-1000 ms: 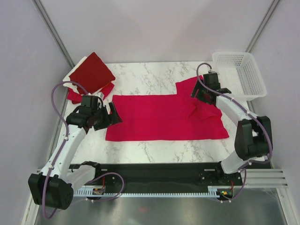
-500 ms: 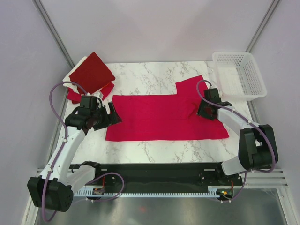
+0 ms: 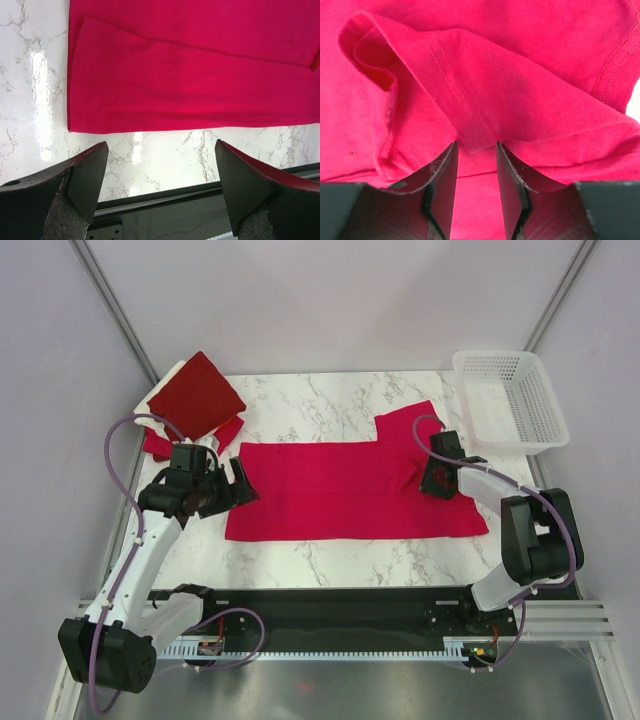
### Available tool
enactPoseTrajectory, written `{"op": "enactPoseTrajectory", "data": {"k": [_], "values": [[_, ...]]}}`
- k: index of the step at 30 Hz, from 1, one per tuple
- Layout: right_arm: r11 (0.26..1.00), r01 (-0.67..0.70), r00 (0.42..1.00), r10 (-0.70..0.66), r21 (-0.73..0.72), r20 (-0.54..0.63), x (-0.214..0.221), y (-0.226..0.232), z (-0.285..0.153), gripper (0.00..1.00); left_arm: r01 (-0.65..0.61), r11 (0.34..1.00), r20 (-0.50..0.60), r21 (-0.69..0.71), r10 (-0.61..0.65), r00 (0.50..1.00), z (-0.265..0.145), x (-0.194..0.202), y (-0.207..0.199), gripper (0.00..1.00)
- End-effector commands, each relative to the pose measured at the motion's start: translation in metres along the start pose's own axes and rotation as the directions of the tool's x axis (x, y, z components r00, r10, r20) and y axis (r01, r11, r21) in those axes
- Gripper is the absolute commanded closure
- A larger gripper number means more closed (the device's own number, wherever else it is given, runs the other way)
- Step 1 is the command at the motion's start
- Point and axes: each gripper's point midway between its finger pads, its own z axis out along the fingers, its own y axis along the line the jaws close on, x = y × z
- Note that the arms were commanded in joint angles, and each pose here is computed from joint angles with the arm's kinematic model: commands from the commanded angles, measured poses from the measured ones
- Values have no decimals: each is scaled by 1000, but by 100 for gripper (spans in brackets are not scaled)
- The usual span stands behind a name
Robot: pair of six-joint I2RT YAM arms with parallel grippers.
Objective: Fold and stack the t-shirts
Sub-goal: Fold the tshirt
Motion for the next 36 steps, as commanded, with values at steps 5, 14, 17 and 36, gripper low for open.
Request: {"op": "enactPoseTrajectory", "data": {"k": [5, 14, 17, 36], "values": [[1000, 2, 999, -2, 14, 43, -15, 3, 7, 65, -14, 1000, 17, -1, 14, 1000, -3, -1, 1, 6], [999, -1, 998, -2, 41, 70, -29, 1, -3, 97, -15, 1000, 21, 2, 15, 1000, -4, -1, 0, 6], [998, -6, 994, 0, 55, 108, -46, 2, -13, 100, -15, 1000, 21, 1, 15, 1000, -4, -1, 1, 6], [974, -29, 974, -24, 226, 225, -134, -1, -10, 68, -19, 1000, 1, 8, 19, 1000, -1, 1, 0, 6]]}}
